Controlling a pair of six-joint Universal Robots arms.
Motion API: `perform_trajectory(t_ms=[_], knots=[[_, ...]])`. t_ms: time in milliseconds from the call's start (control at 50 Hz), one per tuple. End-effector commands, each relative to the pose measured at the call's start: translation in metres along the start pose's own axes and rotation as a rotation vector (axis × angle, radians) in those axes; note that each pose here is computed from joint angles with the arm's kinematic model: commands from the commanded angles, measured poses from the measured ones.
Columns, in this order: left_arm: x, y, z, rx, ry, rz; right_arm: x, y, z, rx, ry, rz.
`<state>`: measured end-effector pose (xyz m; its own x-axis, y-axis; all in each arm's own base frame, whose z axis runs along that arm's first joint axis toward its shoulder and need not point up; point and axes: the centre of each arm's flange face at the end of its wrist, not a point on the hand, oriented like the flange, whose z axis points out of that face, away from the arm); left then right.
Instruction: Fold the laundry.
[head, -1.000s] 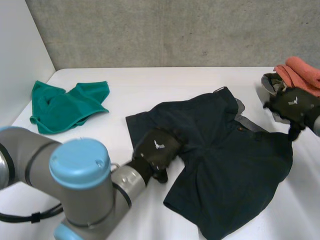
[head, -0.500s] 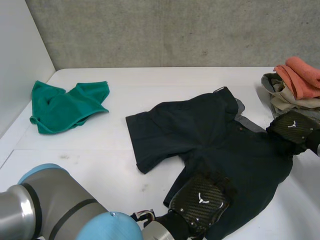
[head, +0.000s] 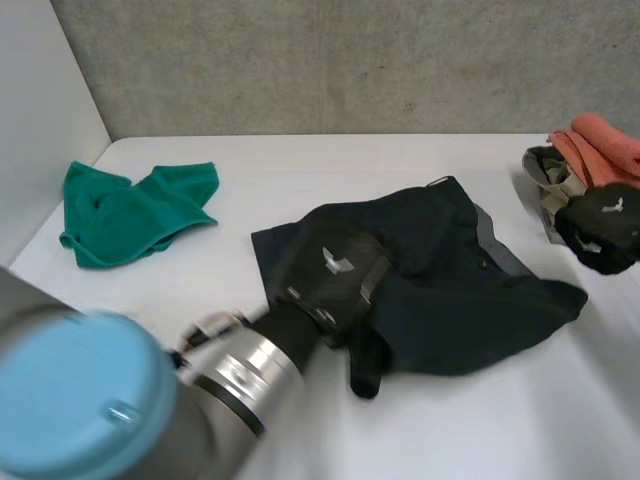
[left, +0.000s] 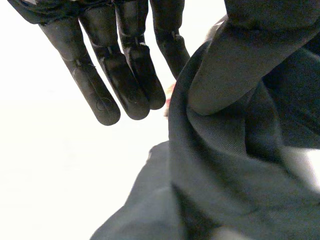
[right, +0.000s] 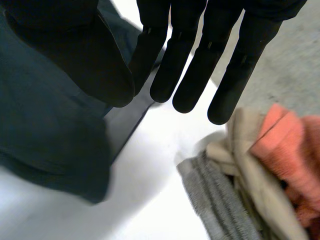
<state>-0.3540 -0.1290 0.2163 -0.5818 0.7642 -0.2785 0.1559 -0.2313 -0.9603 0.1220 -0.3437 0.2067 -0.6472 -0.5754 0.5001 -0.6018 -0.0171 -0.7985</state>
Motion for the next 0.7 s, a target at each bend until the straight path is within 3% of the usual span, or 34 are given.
perform_trajectory(t_ms=[20, 160, 320, 440, 700], knots=[[-0.074, -0.017, -0.005, 0.013, -0.206, 0.011, -0.005, -0.057, -0.036, 0.046, -0.015, 0.085], [-0.108, -0.003, 0.001, -0.027, -0.261, 0.013, -0.024, -0.074, -0.037, 0.06, -0.044, 0.181], [-0.129, 0.065, 0.02, -0.171, -0.288, -0.018, -0.069, -0.05, -0.018, -0.1, -0.083, 0.208], [-0.141, 0.079, 0.016, -0.215, -0.321, -0.011, -0.109, -0.032, -0.024, -0.122, -0.132, 0.198], [-0.131, 0.034, -0.021, -0.137, -0.349, 0.006, -0.165, -0.021, -0.03, 0.002, -0.165, 0.11]])
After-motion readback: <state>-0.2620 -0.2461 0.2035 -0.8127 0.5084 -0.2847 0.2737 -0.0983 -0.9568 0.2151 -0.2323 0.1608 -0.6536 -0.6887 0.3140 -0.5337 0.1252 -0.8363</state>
